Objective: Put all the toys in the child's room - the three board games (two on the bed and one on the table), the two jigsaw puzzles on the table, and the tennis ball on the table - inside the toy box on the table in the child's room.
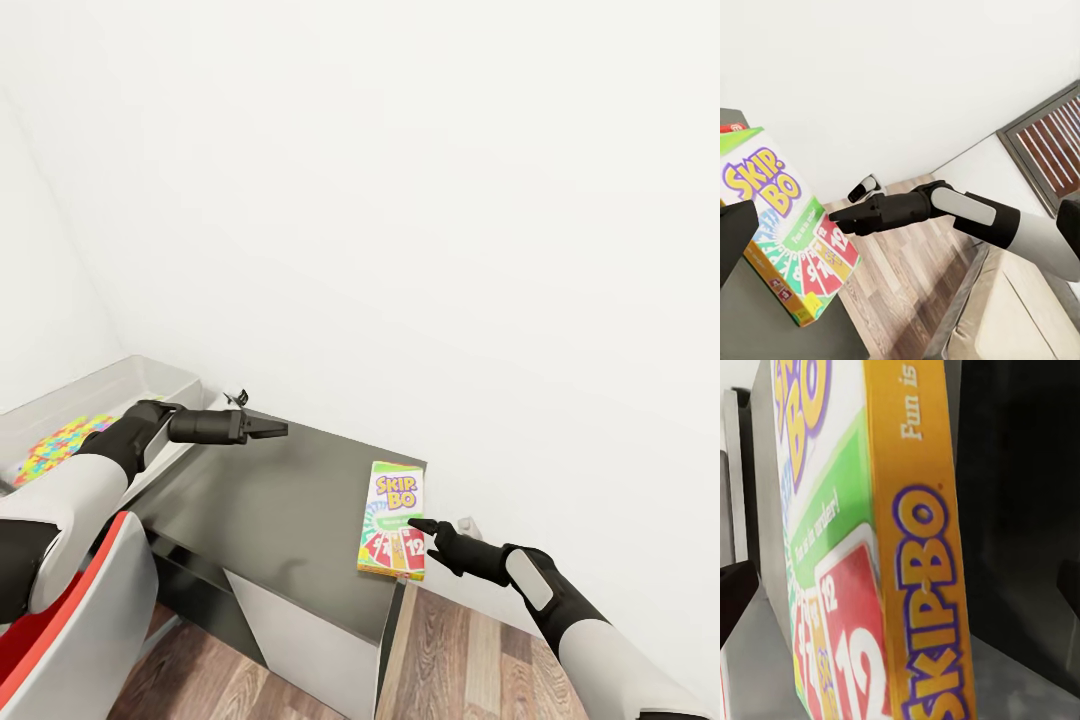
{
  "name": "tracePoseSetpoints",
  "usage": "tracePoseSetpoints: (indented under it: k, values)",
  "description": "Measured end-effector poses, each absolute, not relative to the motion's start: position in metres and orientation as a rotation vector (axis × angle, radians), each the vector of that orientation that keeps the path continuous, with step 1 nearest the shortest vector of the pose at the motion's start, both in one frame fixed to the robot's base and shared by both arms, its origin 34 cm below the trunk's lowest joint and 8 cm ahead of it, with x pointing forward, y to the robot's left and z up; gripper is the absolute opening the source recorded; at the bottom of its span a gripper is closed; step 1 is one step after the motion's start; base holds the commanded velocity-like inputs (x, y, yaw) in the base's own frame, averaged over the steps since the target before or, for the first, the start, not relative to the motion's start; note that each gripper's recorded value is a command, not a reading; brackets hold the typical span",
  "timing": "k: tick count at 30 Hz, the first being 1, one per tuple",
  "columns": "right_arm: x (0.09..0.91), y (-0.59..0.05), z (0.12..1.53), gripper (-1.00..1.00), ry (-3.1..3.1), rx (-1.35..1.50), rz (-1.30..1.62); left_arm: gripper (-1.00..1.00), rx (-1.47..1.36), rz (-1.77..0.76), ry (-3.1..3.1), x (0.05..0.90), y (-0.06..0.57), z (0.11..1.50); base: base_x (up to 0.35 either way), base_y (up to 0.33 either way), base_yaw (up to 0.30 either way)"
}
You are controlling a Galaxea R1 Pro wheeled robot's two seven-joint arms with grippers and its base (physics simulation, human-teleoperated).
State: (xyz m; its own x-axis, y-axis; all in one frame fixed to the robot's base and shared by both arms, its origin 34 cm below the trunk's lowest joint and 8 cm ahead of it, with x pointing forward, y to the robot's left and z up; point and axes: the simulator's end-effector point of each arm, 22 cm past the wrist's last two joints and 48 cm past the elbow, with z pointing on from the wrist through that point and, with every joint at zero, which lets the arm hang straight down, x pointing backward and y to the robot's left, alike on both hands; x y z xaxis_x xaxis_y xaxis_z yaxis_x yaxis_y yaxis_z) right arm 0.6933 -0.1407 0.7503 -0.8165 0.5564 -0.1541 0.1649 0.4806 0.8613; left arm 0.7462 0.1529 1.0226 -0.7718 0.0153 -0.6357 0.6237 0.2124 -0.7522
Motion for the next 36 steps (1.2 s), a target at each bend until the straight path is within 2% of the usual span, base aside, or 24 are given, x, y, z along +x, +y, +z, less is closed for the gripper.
tracePoseSetpoints:
  k: [7, 8, 36]
  values:
    - [0.6935, -0.1408, 0.7504, 1.00, 2.315, 0.600, 1.281, 1.00, 0.590, -1.596, 1.991, 0.7463, 0.1529, 1.0227, 0.000, 0.000, 0.000]
    - [0.6935, -0.1408, 0.7504, -1.00, 2.315, 0.600, 1.281, 1.00, 0.590, -1.596, 1.991, 0.7463, 0.1529, 1.0227, 0.000, 0.000, 0.000]
    - [0.6930, -0.1407, 0.7502, -1.00, 2.314, 0.601, 1.283, 1.00, 0.592, -1.599, 1.991, 0.7456, 0.1512, 1.0220, 0.000, 0.000, 0.000]
